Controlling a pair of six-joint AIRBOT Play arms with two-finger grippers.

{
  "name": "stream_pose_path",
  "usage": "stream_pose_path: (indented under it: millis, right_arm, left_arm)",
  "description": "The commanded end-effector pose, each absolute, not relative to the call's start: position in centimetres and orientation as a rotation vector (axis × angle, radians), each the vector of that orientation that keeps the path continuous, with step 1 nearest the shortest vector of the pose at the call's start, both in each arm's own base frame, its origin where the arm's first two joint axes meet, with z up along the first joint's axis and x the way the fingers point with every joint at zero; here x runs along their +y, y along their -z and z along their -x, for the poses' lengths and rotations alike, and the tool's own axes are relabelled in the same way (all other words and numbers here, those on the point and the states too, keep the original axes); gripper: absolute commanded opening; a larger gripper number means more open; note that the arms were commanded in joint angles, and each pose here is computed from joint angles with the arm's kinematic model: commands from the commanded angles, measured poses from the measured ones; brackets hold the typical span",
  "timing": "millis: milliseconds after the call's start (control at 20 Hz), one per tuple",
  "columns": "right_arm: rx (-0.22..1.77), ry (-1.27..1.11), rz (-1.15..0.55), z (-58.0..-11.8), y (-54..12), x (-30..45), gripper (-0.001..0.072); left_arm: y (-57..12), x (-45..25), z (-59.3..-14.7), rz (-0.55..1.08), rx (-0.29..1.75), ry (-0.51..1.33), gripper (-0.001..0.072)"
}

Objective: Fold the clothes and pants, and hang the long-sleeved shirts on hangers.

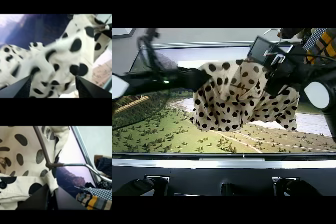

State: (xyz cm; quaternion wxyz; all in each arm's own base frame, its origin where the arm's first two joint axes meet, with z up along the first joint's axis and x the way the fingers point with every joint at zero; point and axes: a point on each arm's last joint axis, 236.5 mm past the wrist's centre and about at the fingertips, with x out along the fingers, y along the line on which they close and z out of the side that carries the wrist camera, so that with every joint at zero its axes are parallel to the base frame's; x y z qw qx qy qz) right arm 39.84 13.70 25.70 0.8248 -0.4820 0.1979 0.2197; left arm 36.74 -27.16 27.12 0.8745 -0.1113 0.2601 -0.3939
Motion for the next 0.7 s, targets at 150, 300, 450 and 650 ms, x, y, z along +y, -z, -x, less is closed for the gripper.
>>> stream_pose_path:
  millis: [150,300,450,650]
  right_arm:
    - [0.407,-0.588,1.166,-39.6,-23.8,15.2,0.0027]
    - [0.378,-0.63,1.241,-39.4,-23.7,15.6,0.0027]
    - [0.381,-0.646,1.241,-39.4,-23.4,15.9,0.0028]
    - [0.348,-0.724,1.258,-39.0,-22.8,17.4,0.0028]
  left_arm:
    - [-27.9,-22.9,-36.5,0.0,0.452,0.813,0.0609]
    - [-22.7,-23.3,-33.9,-0.281,0.525,0.97,0.061]
    - [-19.3,-23.7,-31.5,-0.441,0.578,1.117,0.0609]
    - [-17.0,-25.4,-31.4,-0.446,0.628,1.173,0.0609]
